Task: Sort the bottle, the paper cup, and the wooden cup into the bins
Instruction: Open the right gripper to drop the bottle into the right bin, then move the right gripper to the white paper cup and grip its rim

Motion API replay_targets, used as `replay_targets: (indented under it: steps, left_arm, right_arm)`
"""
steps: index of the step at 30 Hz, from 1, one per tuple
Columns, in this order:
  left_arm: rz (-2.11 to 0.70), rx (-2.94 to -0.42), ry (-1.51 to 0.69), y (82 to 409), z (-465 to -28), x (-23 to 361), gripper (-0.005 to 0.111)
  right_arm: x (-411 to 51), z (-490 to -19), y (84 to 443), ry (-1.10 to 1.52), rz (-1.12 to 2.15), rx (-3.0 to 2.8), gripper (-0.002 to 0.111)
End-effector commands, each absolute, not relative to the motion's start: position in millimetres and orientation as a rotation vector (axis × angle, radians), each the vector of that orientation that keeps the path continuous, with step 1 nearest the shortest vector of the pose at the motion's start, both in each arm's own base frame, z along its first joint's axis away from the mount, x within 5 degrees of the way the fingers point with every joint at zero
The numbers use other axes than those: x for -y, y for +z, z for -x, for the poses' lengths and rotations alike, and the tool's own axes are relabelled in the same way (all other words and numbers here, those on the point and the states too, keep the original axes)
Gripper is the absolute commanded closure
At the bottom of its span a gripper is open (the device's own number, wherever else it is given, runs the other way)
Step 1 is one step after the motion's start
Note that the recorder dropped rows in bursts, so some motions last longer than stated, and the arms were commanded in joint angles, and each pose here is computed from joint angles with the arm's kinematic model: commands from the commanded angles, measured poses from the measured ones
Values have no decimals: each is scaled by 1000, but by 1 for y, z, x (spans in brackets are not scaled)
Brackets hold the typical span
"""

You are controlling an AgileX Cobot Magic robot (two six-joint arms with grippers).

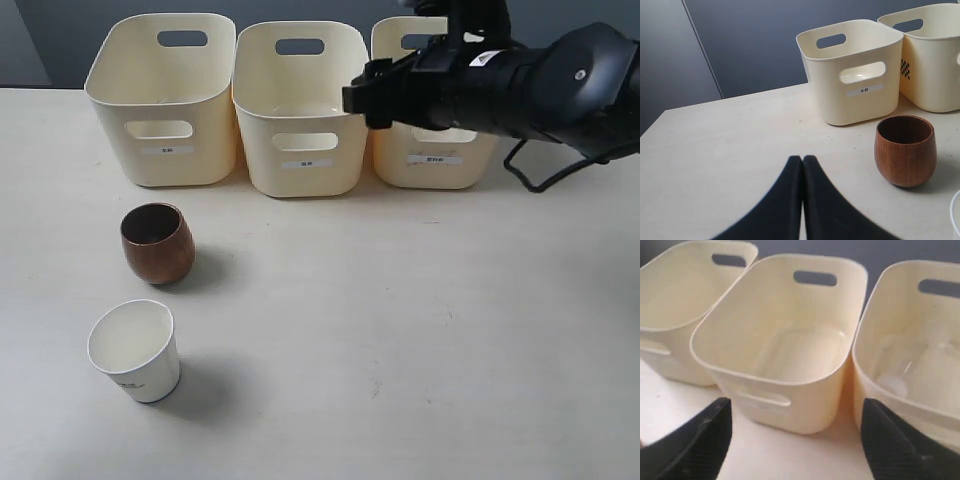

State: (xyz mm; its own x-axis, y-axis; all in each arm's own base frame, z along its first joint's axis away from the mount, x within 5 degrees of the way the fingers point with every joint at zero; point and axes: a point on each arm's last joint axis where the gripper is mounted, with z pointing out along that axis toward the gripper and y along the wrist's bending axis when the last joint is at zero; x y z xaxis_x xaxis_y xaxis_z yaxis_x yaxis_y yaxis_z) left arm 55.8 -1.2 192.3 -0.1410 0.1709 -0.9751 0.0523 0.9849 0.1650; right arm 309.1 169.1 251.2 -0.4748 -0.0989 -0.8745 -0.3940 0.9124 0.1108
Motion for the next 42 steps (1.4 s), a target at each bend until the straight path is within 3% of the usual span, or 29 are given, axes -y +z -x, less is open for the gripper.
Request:
replay_targets:
  steps: [1, 15, 42]
  left_arm:
    - [-171, -1707, 103, 192, -56, 1, 107]
    - [-171, -1707, 103, 192, -56, 1, 107]
    - [-171, -1707, 103, 192, -56, 1, 107]
  right_arm:
    - [-188, -292, 249, 442, 488, -2122, 39]
    - [-263, -225, 245, 596, 833, -2070, 39]
    - [-314, -190, 183, 641, 931, -2207, 39]
